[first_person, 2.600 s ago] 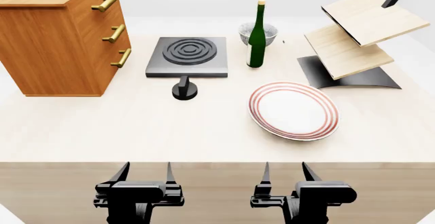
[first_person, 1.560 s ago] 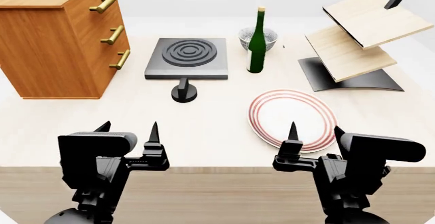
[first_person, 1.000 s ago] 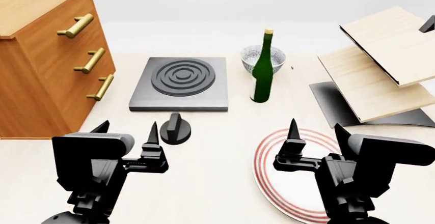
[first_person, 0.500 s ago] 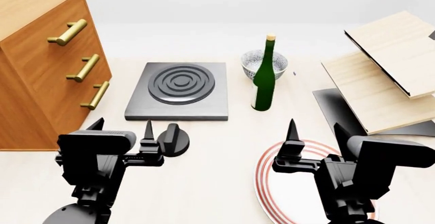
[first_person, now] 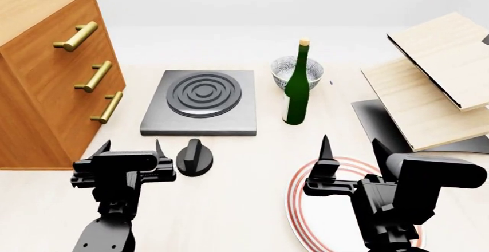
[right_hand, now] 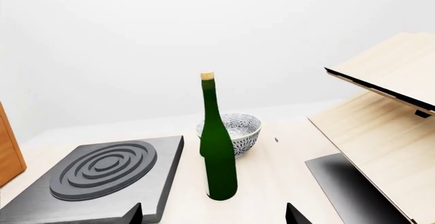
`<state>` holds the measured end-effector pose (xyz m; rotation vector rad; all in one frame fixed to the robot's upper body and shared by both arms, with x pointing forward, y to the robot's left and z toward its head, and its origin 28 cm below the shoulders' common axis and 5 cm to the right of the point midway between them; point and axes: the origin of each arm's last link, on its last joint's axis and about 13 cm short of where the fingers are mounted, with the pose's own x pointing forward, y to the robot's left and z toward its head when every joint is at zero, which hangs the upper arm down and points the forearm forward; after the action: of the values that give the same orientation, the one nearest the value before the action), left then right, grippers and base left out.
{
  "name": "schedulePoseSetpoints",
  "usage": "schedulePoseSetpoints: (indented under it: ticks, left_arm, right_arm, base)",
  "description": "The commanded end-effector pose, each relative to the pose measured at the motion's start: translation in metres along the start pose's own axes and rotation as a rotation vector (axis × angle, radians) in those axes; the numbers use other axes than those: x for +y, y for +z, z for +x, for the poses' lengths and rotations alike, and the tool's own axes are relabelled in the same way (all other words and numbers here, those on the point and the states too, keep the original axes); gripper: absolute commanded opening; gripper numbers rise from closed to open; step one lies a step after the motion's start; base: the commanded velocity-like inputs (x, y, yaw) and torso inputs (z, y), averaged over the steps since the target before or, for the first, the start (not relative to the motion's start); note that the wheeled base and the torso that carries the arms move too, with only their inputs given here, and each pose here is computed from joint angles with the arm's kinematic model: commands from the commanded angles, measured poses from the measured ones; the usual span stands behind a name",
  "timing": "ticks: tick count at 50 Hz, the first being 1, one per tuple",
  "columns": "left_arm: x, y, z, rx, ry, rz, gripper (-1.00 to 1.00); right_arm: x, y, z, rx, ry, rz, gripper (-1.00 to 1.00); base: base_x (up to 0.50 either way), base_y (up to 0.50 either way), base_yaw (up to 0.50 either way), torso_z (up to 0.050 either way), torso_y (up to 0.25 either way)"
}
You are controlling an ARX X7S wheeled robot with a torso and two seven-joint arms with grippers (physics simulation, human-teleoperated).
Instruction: Turn on the stove.
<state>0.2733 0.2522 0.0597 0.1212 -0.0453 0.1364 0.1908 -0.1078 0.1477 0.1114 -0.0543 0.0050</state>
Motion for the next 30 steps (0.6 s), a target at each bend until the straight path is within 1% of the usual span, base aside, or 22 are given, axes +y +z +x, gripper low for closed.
schedulePoseSetpoints:
  ticks: [1,15,21,28,30]
  left_arm:
    - [-0.005,-0.024,0.006,0.007,0.005,0.025,1.0]
    - [-0.013,-0.05,0.019,0.043,0.032,0.024,1.0]
    - [-0.018,-0.056,0.021,0.057,0.027,0.024,1.0]
    - [-0.032,-0.063,0.019,0.074,-0.009,0.035,1.0]
    - [-0.037,-0.067,0.022,0.082,-0.017,0.032,1.0]
  right_arm:
    - [0.0,0.0,-0.001,-0.001,0.006,0.001,1.0]
    - [0.0,-0.002,-0.001,0.005,0.004,0.006,1.0]
    - [0.0,-0.003,-0.001,0.008,0.005,0.005,1.0]
    - [0.0,-0.004,-0.001,0.008,0.009,0.008,1.0]
    - [0.0,-0.004,-0.002,0.006,0.01,0.008,1.0]
  base:
    - [0.0,0.0,0.0,0.0,0.0]
    - [0.0,0.0,0.0,0.0,0.0]
    - [0.0,0.0,0.0,0.0,0.0]
    - [0.0,0.0,0.0,0.0,0.0]
    - [0.0,0.0,0.0,0.0,0.0]
